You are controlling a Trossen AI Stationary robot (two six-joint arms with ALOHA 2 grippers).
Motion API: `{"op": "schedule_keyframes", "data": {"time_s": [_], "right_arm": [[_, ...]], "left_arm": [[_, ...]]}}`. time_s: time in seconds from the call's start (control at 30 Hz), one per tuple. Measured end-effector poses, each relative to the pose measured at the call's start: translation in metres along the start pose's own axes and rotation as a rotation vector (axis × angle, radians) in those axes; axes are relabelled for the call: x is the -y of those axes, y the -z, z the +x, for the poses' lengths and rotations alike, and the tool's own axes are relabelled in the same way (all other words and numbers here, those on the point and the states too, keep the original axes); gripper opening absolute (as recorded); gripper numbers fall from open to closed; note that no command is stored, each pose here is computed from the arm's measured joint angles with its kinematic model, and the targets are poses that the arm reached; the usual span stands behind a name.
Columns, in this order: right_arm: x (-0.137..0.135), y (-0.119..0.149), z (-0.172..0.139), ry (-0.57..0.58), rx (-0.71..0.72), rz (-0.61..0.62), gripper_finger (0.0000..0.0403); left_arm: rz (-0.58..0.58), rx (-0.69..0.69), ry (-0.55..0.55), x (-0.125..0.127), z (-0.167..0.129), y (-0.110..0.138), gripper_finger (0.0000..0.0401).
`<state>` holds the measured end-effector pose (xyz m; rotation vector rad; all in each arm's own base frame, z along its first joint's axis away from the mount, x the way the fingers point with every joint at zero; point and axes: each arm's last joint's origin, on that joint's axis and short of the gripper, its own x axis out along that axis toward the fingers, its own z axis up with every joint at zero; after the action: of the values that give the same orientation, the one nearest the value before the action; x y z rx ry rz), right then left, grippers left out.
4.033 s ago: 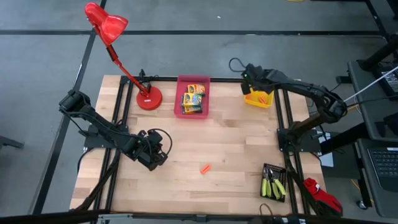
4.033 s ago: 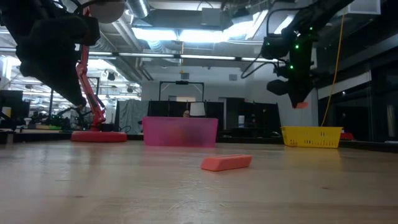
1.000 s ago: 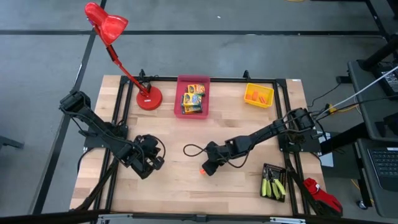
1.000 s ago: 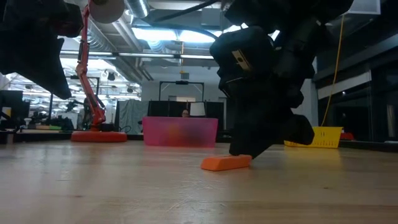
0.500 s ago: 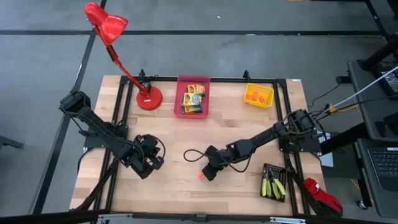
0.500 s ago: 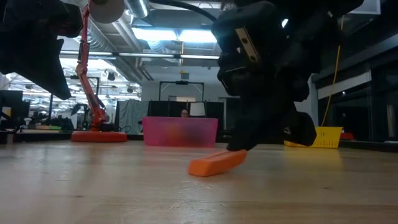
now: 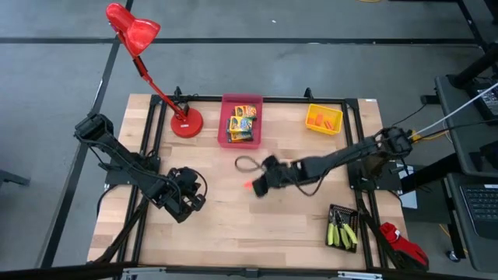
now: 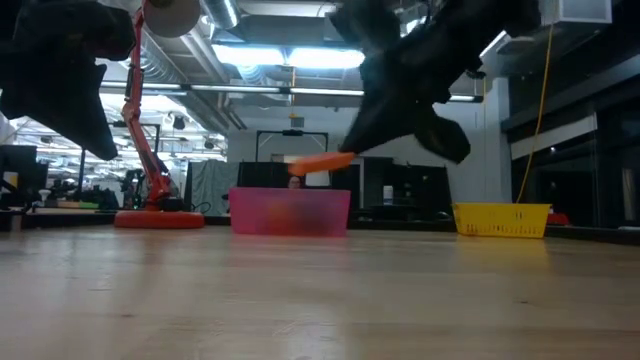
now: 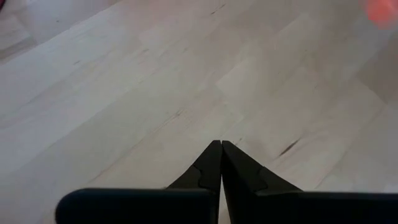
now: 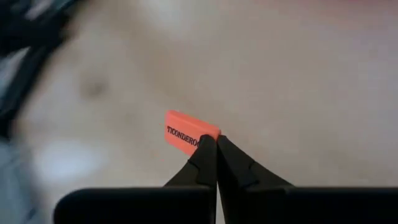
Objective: Pick & Place School Supplies
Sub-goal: Put the orange eraser into the yellow bin
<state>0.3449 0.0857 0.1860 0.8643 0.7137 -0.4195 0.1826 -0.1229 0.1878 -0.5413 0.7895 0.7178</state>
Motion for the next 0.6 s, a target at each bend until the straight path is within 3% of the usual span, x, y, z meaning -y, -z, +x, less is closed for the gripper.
{"op": "schedule_keyframes", "data": {"time_s": [0.27,0.6], "right_arm": [[0.063,-0.08,-0.041,0.409,0.211,0.096,0.0],[0.147,-0.134,-0.083,0.86,0.232,0.203,0.0]], "left_arm": [[0.0,0.014,0.0,0.0,0.0,0.0,0.0006],[-0.038,0.025,0.005,0.001,0.0,-0.001,0.0002]]}}
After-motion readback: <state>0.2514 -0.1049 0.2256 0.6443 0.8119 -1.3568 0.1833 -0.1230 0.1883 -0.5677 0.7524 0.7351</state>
